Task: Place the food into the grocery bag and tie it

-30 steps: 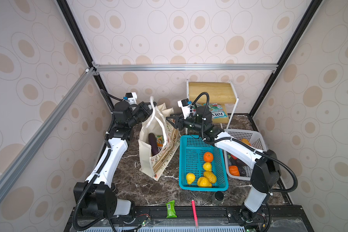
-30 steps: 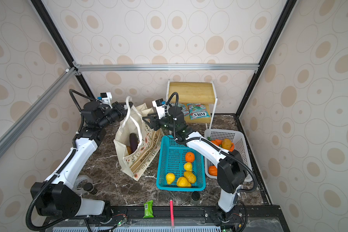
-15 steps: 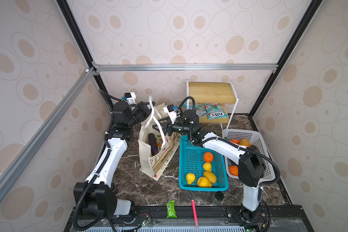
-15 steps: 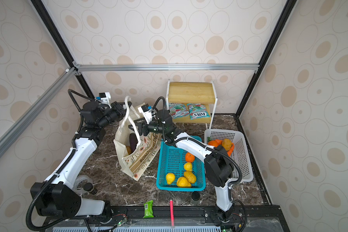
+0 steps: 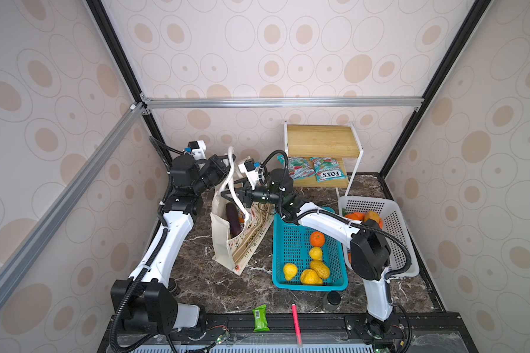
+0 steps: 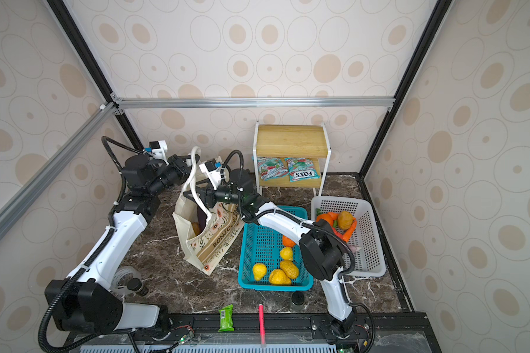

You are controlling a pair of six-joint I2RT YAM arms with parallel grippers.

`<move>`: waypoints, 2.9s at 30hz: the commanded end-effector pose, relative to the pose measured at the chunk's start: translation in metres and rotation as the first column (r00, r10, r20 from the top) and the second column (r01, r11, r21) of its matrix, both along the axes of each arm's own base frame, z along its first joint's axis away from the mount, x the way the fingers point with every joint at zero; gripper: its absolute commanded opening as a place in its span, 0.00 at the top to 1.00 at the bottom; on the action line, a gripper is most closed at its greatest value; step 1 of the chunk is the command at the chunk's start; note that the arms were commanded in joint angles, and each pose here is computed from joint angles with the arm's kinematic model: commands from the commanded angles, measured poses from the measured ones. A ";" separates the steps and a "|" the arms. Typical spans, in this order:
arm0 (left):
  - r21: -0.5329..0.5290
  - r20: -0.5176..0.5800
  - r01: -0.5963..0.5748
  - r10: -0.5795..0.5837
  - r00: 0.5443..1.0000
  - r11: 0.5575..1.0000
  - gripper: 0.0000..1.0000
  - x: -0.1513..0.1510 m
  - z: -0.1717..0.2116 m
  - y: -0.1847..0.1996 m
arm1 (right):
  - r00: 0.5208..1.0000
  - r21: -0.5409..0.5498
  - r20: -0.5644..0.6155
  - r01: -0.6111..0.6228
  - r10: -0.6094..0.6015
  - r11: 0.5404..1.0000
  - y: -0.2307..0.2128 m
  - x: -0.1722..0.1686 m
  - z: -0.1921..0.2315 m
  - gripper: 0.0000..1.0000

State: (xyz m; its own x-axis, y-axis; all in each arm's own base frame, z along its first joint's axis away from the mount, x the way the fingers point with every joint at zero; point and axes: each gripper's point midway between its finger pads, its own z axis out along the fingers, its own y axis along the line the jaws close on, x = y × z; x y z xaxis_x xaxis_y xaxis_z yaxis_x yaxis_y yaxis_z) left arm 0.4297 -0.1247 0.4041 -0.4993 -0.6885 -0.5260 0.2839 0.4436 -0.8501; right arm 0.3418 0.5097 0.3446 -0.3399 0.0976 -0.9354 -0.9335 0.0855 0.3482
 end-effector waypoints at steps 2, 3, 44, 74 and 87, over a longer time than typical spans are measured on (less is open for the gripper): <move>0.003 0.085 -0.006 0.006 0.996 1.000 1.00 -0.008 0.021 0.001 | 0.998 0.076 0.054 0.029 -0.033 0.997 0.013 -0.005 0.023 0.43; 0.002 0.083 -0.011 0.011 0.996 1.000 1.00 -0.007 0.020 0.002 | 0.997 0.089 0.049 0.049 -0.054 0.995 0.013 -0.002 0.026 0.49; 0.139 0.151 -0.335 0.315 0.937 0.932 1.00 0.000 0.049 0.098 | 0.920 -0.229 -0.002 0.381 -0.391 0.896 -0.031 0.034 -0.034 1.00; 0.152 0.122 -0.630 0.618 0.777 0.762 1.00 0.000 0.050 0.221 | 0.276 -0.460 0.305 0.881 -0.912 0.112 -0.198 0.138 -0.045 1.00; -0.003 0.176 -0.681 0.671 0.720 0.732 1.00 -0.025 0.069 0.238 | 0.446 -0.421 0.229 0.847 -0.866 0.325 -0.198 0.136 -0.028 1.00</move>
